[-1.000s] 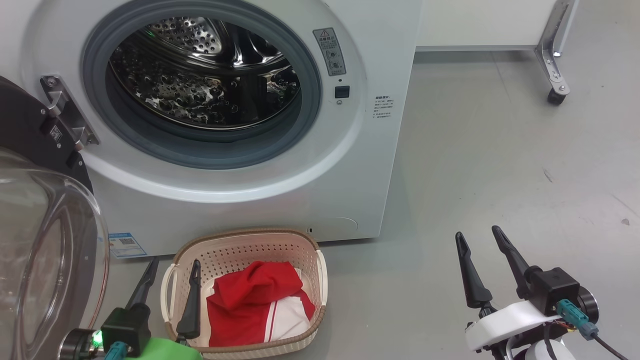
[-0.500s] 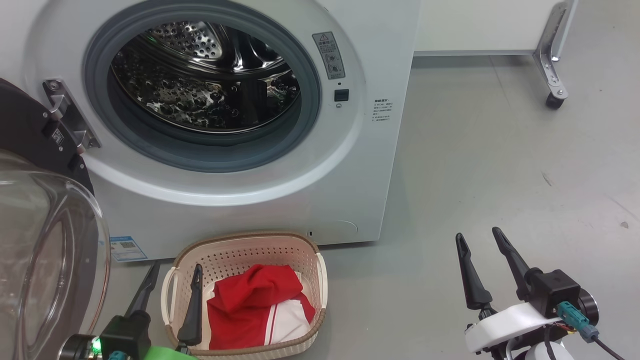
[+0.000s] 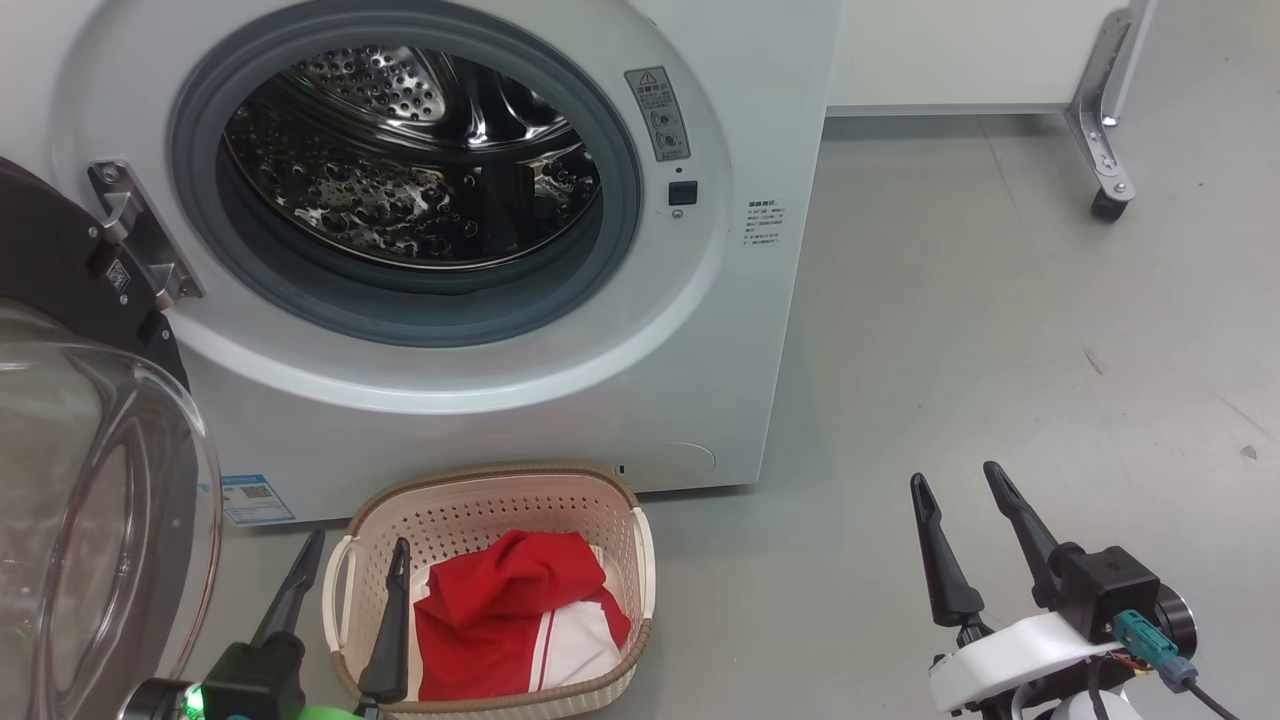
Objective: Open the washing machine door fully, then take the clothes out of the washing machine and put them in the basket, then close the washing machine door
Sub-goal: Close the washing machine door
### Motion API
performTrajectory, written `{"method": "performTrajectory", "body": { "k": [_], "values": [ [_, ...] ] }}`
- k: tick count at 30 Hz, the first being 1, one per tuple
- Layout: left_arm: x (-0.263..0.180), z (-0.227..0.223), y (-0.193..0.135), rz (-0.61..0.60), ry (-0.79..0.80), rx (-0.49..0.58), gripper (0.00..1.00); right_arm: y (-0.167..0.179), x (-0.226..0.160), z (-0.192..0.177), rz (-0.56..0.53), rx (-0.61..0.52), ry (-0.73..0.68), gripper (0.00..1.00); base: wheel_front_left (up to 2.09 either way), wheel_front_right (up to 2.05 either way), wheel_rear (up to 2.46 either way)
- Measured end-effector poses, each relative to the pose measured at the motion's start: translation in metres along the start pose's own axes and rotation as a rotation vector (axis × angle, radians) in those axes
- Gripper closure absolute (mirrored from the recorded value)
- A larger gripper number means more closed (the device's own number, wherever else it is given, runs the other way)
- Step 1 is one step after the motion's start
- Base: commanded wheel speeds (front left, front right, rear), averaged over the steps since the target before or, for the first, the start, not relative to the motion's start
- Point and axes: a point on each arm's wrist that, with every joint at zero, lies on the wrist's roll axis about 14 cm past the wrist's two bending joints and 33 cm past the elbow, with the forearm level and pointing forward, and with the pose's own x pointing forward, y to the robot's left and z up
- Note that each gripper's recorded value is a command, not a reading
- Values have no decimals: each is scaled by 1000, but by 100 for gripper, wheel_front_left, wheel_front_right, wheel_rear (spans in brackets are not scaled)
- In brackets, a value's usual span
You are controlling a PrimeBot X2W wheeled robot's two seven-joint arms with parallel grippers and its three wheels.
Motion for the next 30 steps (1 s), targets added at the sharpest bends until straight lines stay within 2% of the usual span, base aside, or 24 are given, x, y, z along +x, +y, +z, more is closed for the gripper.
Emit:
{"method": "performTrajectory", "body": {
  "k": [15,30],
  "values": [
    [-2,6,-1,2,-8,7,0,-1,1,2,-3,1,-6,0,-38,40,-1],
    [-4,9,-1,4,-6,7,0,-1,0,4,-3,-5,-12,0,-96,96,0]
  ]
}}
